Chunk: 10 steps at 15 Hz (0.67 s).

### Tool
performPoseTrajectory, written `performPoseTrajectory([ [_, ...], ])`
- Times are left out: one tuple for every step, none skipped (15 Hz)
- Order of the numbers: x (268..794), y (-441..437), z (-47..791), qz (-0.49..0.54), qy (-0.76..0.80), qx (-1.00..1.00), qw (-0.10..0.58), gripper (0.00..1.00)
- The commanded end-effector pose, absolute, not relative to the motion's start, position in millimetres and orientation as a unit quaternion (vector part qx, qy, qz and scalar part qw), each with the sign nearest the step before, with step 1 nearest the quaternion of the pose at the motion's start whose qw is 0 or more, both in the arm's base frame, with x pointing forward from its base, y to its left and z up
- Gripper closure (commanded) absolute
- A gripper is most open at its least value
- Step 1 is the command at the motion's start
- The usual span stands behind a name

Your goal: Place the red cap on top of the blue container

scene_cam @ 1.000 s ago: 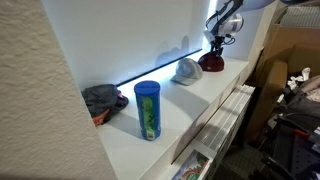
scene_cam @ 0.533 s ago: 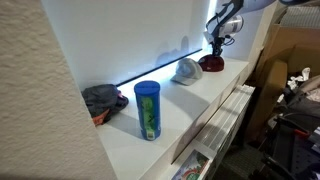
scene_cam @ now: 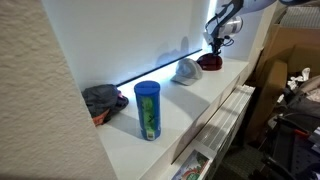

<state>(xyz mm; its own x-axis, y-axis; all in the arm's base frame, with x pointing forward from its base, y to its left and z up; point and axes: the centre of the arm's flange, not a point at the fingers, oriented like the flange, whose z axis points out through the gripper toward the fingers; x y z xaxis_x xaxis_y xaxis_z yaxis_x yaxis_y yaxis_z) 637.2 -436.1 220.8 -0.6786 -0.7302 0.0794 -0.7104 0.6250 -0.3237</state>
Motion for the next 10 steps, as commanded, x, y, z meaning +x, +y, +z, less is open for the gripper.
performPoseTrajectory([
  [591, -434, 271, -0.157, 0.861, -0.476, 0.081, 0.99],
  [585, -437, 277, -0.166, 0.846, -0.499, 0.090, 0.99],
  [580, -444, 288, -0.174, 0.830, -0.521, 0.099, 0.99],
  [572, -449, 304, -0.178, 0.814, -0.543, 0.108, 0.99],
  [563, -454, 324, -0.178, 0.796, -0.567, 0.113, 0.99],
  [554, -460, 342, -0.180, 0.779, -0.588, 0.121, 0.99],
  [545, -463, 363, -0.183, 0.760, -0.611, 0.122, 0.99],
  [541, -450, 389, -0.189, 0.740, -0.633, 0.122, 0.99],
  [529, -449, 408, -0.197, 0.720, -0.655, 0.118, 0.99],
  [519, -444, 427, -0.215, 0.698, -0.675, 0.109, 0.99],
])
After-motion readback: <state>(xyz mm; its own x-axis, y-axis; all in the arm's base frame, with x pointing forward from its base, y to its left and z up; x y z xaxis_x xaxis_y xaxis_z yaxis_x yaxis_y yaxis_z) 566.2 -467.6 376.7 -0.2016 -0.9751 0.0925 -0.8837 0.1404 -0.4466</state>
